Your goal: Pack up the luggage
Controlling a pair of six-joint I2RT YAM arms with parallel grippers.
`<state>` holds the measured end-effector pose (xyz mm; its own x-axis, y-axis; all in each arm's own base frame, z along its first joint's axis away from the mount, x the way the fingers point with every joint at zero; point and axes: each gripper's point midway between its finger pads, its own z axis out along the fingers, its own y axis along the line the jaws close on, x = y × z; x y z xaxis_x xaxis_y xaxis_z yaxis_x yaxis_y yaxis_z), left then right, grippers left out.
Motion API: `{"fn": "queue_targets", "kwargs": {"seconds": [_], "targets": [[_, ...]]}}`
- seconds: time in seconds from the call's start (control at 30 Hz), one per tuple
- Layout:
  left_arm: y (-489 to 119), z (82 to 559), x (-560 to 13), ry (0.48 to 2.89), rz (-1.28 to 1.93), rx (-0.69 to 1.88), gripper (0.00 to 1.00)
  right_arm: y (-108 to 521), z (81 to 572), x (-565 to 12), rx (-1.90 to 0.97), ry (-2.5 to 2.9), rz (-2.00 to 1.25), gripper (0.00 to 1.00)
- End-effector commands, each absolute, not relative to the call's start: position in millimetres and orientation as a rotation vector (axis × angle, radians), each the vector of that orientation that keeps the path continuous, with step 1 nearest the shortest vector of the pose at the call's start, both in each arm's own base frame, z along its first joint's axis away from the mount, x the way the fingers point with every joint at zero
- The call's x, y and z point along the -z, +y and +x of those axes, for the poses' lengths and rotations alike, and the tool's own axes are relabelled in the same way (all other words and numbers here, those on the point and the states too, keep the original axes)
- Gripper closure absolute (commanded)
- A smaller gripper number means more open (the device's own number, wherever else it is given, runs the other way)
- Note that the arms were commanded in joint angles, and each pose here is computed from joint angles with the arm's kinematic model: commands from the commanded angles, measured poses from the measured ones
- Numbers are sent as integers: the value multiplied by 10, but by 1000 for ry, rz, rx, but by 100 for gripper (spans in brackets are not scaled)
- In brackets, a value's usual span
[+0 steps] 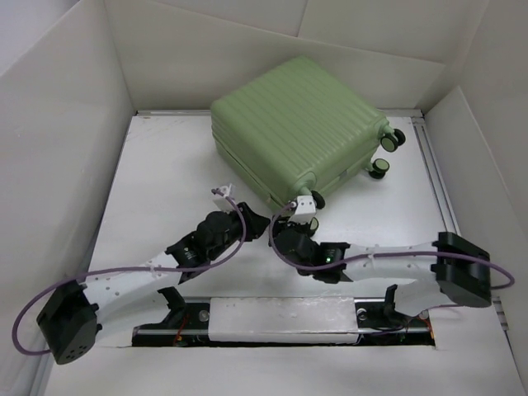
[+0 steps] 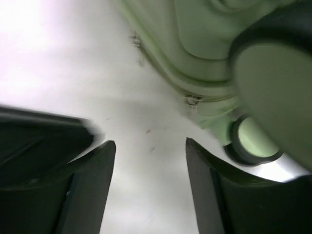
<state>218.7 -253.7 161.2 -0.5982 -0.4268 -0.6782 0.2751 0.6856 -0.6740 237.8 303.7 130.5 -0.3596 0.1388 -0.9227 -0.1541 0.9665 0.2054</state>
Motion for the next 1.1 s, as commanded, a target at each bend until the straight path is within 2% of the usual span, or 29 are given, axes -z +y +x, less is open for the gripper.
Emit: {"fn": "queue_targets", "kwargs": {"seconds": [0.0, 0.03, 0.17, 0.43, 0.57, 0.6, 0.63, 0.77, 0.93, 1.03, 1.07], "targets": [[-2830, 2051, -1561, 1979, 54, 1028, 75, 3017, 2247, -1853, -451, 1858, 49, 33], [-2892, 2039, -1593, 1975, 61, 1024, 73, 2926, 2190, -1893, -458, 1880, 45, 29], [-3030, 2124, -1563, 1961, 49, 926, 72, 2703, 2033, -2008, -442, 1954, 34, 26], [-3260, 2291, -1575, 1921, 26, 892, 65, 2311, 2063, -2390, -345, 1944, 43, 24], [-3417, 2411, -1657, 1903, 44, 844, 51, 2269, 2228, -2666, -334, 1957, -43, 18], [-3445, 2450, -1612, 1909, 51, 817, 49, 2277, 2269, -2658, -324, 1970, -71, 11], [-3458, 2475, -1593, 1915, 48, 802, 46, 2269, 2307, -2658, -304, 1975, -114, 8], [-3512, 2592, -1565, 1919, 43, 713, 46, 2161, 2440, -2644, -257, 1997, -141, 5], [-3493, 2690, -1534, 1924, 15, 639, 49, 2295, 2506, -2558, -362, 2013, -302, 5], [-3467, 2726, -1501, 1928, -8, 609, 56, 2349, 2579, -2536, -422, 2007, -374, 6], [-3458, 2739, -1463, 1932, -24, 599, 58, 2377, 2614, -2484, -436, 2011, -391, 11]]}}
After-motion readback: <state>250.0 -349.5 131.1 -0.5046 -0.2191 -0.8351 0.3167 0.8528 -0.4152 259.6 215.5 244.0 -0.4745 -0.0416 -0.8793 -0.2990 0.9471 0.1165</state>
